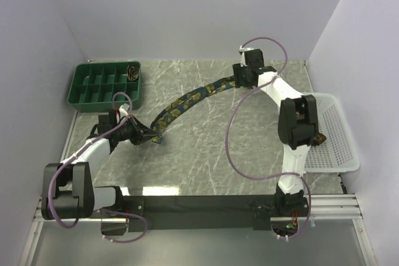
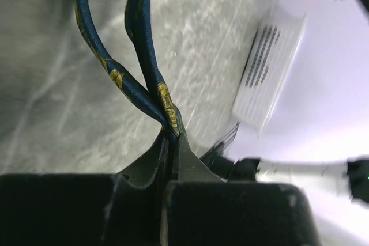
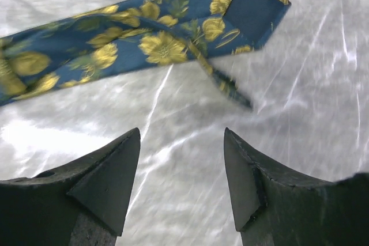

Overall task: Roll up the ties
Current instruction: Flatten the tie

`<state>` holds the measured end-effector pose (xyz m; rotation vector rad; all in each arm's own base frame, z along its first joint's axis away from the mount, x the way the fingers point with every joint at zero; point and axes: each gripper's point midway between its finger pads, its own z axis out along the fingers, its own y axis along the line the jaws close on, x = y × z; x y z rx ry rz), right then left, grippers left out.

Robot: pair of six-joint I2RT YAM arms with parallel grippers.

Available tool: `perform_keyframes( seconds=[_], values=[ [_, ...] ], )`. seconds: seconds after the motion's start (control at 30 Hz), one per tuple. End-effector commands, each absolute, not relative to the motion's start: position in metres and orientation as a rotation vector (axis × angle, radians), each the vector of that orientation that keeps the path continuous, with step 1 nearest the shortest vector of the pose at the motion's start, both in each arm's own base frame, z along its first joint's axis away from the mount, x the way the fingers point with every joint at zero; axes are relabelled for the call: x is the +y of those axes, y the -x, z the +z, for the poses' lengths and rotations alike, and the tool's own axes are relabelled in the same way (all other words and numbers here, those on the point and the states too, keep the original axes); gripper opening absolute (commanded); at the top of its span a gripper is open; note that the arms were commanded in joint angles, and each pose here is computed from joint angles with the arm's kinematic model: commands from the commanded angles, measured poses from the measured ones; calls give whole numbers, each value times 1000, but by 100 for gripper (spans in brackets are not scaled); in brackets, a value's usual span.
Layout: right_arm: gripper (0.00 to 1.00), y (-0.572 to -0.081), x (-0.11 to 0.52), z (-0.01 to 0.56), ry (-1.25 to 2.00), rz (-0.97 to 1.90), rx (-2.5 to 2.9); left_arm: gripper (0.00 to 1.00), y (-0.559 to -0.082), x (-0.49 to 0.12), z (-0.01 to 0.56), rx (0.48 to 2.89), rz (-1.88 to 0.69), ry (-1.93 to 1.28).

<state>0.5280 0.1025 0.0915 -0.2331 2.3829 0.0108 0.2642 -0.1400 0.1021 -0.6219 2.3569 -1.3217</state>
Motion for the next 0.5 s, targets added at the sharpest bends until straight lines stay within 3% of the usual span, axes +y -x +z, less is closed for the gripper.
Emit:
perform_keyframes(
  seconds=[0.0,0.17,0.27,0.3,0.47],
  values=[
    [67,-524,112,138,106,110,2240,1,-285,-125,103,2266,-1297,707],
    [67,-502,117,152,64,181,2207,1,-303,-102,100,2216,-1212,805],
    [68,-484,133,151,90,268,2203,8,-314,-88,98,2195,-1125,845],
    [68,-477,135,144,94,278,2215,11,-315,-83,95,2201,-1091,847],
    [68,-448,159,147,145,386,2209,48,-325,-46,80,2223,-822,909]
  ],
)
